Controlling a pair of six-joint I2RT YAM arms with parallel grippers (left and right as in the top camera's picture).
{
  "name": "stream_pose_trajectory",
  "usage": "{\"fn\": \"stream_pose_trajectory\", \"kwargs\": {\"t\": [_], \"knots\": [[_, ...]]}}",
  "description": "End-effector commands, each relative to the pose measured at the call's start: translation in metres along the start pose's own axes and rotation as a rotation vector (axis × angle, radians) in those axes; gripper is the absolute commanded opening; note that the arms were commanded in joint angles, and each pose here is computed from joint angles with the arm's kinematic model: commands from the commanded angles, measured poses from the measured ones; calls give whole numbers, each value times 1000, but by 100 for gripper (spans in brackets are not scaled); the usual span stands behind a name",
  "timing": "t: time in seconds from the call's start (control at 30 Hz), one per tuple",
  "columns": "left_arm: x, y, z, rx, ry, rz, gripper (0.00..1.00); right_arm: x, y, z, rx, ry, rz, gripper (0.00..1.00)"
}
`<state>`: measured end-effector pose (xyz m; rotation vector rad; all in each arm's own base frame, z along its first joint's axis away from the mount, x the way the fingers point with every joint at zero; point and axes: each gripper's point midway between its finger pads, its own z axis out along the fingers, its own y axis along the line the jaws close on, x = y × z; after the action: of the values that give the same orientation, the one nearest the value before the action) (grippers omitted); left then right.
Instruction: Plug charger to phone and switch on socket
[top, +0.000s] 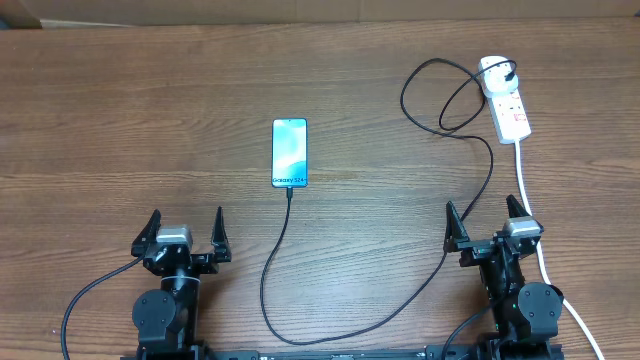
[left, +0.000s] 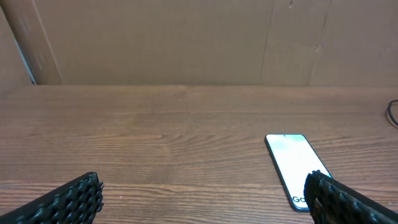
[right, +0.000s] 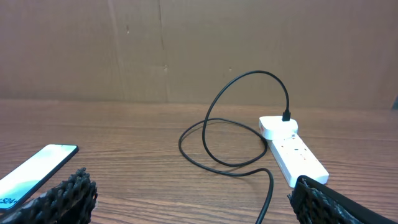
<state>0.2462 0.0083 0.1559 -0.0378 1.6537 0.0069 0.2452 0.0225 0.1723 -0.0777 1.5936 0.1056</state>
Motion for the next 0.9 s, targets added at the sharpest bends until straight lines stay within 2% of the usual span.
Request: {"fn": "stream_pose_trajectory", "kwargs": {"t": [0.0,0.17,0.87], "knots": [[1,3,0,-18,-4,10,100,2,-1,0,5,-3,-1,100],[1,5,0,-29,-5,-43,100,2,-1,0,5,-3,-1,100],[0,1,0,-6,-7,-43,100,2,-1,0,5,-3,-1,100]]}}
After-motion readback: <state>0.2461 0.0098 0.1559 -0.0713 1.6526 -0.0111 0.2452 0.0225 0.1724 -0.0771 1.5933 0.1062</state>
